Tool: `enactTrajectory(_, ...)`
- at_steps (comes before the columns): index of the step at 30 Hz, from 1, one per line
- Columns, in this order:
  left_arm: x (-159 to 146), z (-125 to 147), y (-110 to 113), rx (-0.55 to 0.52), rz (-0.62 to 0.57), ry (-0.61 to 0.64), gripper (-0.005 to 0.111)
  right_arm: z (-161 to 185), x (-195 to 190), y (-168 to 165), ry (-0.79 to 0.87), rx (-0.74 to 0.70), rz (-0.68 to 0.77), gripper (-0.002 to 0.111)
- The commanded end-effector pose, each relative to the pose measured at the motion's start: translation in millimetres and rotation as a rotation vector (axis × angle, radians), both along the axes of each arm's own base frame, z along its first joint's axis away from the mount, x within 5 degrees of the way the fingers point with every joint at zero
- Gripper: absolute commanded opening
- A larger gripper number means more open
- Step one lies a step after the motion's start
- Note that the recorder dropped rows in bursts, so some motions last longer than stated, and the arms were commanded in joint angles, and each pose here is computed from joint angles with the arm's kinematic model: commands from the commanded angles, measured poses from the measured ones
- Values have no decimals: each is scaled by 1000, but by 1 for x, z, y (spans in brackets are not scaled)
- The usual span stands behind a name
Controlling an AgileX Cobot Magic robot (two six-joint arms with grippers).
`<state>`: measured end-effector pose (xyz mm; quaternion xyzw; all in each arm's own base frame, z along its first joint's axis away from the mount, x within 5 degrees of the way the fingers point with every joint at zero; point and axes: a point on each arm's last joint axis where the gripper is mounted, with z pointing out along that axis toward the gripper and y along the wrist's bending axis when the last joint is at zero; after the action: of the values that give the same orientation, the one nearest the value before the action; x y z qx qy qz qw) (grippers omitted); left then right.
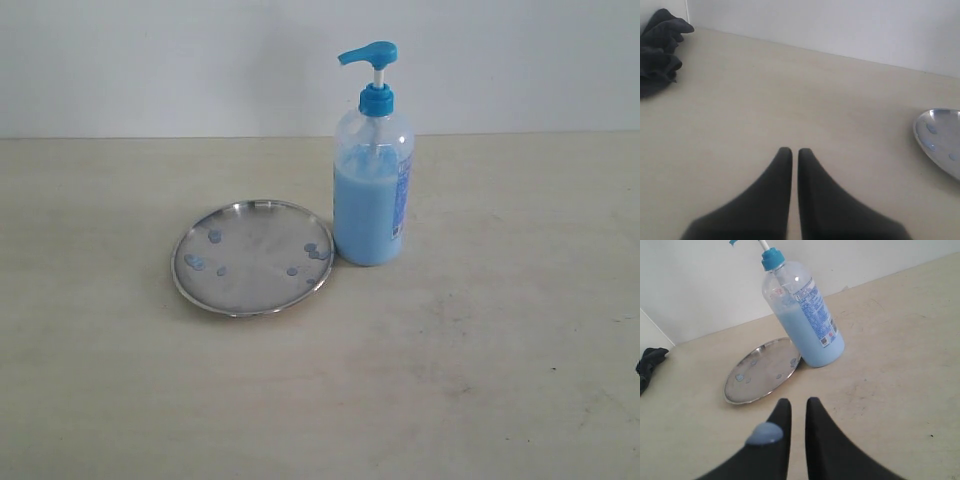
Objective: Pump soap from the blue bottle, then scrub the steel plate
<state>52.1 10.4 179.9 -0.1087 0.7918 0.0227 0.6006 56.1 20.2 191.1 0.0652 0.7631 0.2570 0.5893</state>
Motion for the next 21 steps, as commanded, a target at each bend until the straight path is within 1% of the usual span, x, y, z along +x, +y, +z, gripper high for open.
enactTrajectory(1, 0, 1, 0, 1, -2, -7, 4, 1, 0, 0, -6, -1, 0, 0)
enactTrajectory(11, 0, 1, 0, 1, -2, -7, 4, 1, 0, 0, -9, -3, -2, 0)
enactTrajectory(12, 0, 1, 0, 1, -2, -7, 4, 1, 0, -2, -28, -28, -21, 0)
enactTrajectory(14, 0, 1, 0, 1, -2, -7, 4, 7, -1, -7, -125, -73, -88, 0)
enactTrajectory(15, 0, 1, 0, 1, -2, -7, 4, 14, -1, -9, -209, -107, -117, 0)
enactTrajectory(16, 0, 1, 0, 1, -2, -7, 4, 23, -1, -12, -325, -207, -159, 0)
enactTrajectory(17, 0, 1, 0, 1, -2, -7, 4, 37, -3, -14, -510, -335, -219, 0)
enactTrajectory(18, 0, 1, 0, 5, -2, -6, 4, 44, -5, -16, -606, -461, -288, 0)
enactTrajectory(19, 0, 1, 0, 5, -2, -6, 4, 48, -6, -19, -651, -544, -344, 0)
enactTrajectory(20, 0, 1, 0, 5, 0, -6, 4, 49, -7, -22, -648, -601, -396, 0)
enactTrajectory(21, 0, 1, 0, 5, 0, -6, 4, 46, -6, -23, -608, -586, -412, 0)
